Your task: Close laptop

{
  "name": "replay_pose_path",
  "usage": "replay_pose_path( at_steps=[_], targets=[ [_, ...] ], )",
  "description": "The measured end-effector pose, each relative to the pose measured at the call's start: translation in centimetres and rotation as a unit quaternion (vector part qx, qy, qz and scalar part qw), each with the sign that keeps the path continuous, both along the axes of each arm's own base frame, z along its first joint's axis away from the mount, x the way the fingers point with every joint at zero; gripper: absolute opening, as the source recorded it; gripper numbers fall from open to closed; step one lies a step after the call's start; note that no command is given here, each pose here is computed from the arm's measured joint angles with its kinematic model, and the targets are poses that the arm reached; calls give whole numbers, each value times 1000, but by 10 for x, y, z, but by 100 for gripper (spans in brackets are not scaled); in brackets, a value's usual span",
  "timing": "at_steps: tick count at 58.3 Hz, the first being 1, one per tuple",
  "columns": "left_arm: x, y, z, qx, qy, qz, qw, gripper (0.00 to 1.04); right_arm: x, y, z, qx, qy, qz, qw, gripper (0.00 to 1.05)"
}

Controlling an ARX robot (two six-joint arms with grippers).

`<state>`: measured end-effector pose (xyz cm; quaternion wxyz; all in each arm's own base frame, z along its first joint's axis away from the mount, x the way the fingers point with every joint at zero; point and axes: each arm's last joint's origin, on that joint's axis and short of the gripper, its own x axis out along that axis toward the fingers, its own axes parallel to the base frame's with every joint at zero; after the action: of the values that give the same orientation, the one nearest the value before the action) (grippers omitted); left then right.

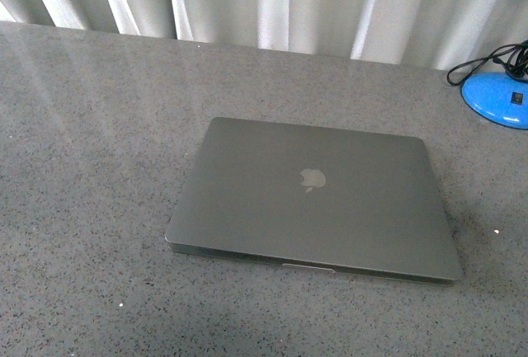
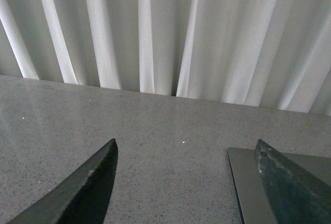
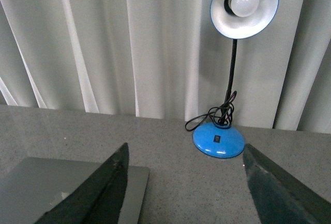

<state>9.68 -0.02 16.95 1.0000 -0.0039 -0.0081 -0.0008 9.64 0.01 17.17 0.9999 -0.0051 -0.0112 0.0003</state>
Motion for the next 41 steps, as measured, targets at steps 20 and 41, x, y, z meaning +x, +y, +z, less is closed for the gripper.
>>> replay_pose_path(
  at_steps=[20,41],
  targets=[
    [0,0,0,1,0,0,1000,98,0,0,0,2,0,0,1000,95],
    [0,0,0,1,0,0,1000,98,0,0,0,2,0,0,1000,95]
  ],
)
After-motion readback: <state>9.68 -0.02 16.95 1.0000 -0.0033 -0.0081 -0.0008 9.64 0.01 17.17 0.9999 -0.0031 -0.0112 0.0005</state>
